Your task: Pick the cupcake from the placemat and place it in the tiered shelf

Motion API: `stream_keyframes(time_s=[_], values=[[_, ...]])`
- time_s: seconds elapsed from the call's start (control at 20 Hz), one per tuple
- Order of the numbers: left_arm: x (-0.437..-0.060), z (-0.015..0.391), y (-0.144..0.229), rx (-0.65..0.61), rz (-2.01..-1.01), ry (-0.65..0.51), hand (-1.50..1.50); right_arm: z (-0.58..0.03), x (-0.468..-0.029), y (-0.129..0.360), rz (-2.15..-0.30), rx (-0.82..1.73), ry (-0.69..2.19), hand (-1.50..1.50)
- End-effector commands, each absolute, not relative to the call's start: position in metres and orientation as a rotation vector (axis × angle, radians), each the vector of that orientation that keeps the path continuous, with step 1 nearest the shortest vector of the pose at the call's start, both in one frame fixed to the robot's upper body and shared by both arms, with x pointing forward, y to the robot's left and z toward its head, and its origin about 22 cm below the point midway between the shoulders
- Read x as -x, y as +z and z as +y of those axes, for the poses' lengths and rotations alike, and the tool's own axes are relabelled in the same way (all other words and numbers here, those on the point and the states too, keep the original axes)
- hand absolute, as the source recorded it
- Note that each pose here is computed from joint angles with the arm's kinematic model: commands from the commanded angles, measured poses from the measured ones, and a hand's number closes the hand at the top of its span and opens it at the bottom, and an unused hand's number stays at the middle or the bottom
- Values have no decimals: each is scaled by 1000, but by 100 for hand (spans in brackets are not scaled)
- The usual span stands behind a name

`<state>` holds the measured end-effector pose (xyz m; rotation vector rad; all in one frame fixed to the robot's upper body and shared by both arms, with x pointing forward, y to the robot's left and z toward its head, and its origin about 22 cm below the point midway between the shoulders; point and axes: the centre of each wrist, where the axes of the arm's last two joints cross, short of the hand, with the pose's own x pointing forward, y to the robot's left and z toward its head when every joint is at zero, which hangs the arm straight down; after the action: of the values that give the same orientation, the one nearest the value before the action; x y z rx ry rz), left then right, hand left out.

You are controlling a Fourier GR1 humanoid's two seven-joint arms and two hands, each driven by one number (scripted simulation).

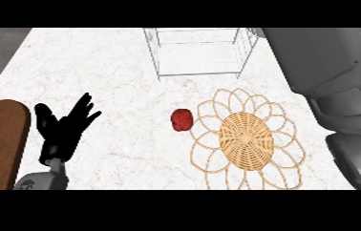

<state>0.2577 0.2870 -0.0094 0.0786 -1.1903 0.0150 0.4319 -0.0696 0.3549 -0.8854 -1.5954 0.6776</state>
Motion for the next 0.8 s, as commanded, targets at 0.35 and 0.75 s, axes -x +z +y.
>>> stream_keyframes(time_s=[0.35,0.75], values=[[-267,283,-12,-92,-1122,30,0,-66,-451,338,-1673,837,673,150],[-241,288,-23,-92,-1120,3,0,-87,-462,327,-1621,925,775,150]])
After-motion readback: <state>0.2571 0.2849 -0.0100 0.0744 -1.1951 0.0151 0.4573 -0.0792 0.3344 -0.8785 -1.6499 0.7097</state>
